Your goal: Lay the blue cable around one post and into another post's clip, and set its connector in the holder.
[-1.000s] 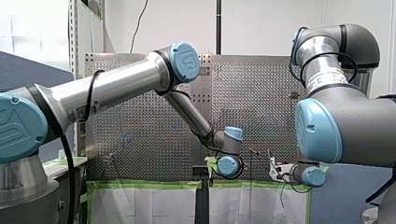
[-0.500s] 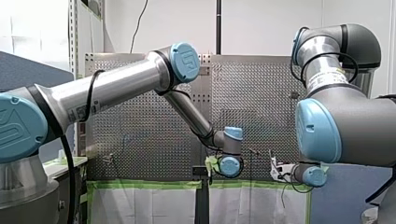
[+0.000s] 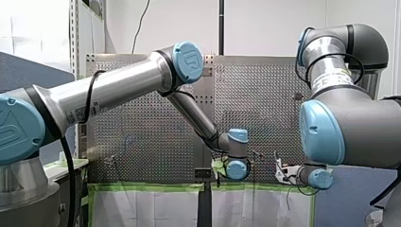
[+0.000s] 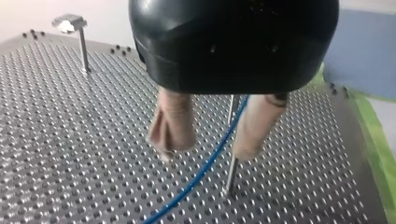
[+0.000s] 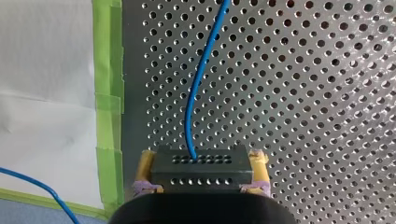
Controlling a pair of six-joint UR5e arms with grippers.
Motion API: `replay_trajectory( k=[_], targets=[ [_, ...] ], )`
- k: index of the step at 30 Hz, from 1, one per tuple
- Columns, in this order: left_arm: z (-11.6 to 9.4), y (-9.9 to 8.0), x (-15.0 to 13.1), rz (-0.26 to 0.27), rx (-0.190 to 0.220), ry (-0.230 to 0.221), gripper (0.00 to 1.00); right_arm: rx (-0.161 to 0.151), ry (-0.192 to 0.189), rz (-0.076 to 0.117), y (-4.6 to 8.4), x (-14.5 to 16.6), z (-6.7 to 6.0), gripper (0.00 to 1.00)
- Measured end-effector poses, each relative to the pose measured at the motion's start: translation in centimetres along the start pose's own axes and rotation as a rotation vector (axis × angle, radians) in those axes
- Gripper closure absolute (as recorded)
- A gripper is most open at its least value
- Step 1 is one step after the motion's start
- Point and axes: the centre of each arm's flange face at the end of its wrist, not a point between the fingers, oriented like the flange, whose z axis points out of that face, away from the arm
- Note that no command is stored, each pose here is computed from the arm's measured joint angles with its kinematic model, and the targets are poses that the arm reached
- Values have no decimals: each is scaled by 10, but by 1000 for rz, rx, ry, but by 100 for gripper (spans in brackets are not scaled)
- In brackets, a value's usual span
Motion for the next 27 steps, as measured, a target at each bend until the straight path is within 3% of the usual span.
replay_trajectory(
  k=[7, 11, 19, 27],
  targets=[
    [-1, -14, -1, -48, 70, -25, 100, -8, 5, 1, 7, 3, 6, 100],
    [-2, -21, -1, -46, 97, -39, 100, -35, -1, 3, 17, 8, 14, 100],
    [-1, -21, -3, -55, 77, -71, 100, -91, -36, 22, 36, 12, 21, 100],
    [9, -10, -4, -58, 62, -77, 100, -142, -66, 1, 54, 9, 18, 100]
  ],
)
